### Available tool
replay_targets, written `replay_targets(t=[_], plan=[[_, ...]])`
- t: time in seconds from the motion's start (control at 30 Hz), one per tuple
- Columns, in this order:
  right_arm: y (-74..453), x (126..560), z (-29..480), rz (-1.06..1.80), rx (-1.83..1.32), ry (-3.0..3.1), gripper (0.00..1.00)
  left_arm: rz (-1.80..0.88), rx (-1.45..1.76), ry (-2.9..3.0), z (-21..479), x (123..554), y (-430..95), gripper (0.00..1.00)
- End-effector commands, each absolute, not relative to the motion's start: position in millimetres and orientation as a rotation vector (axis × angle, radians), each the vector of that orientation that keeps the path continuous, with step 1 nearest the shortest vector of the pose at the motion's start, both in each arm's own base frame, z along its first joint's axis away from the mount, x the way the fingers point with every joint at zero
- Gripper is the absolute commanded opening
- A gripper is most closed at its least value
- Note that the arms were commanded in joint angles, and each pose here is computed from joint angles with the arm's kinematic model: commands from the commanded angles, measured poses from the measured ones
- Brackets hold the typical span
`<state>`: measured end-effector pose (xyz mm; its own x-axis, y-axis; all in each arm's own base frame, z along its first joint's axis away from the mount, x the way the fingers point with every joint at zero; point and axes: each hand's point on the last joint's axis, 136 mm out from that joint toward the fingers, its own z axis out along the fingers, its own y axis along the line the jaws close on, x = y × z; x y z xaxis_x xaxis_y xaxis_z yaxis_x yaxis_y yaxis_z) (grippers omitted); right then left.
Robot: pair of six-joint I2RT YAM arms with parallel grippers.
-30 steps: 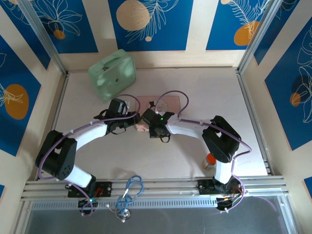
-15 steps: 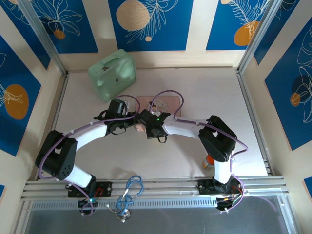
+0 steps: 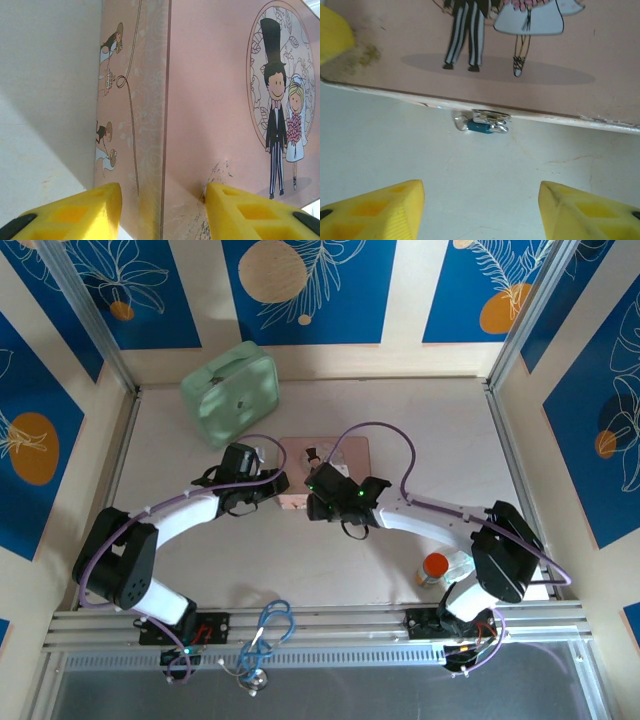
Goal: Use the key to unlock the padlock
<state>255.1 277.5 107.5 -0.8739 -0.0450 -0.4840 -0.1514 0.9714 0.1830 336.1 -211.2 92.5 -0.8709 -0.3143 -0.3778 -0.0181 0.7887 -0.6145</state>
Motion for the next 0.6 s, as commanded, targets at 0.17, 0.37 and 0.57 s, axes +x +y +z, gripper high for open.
replay_targets(t=[0.17,0.37,0.57], plan=[[292,253,98,0.442,-0.077,2.618,0.63,-0.875,-0.26,2.545,85,335,-210,0.47],[294,254,89,0.407,-0.029,2.691,0.46,-0.906,-0.253,2.558,84,335,-215,0.47],[292,262,70,0.273,-0.055,2.743,0.08,-0.898,-0.233,2.568,80,334,-215,0.46]])
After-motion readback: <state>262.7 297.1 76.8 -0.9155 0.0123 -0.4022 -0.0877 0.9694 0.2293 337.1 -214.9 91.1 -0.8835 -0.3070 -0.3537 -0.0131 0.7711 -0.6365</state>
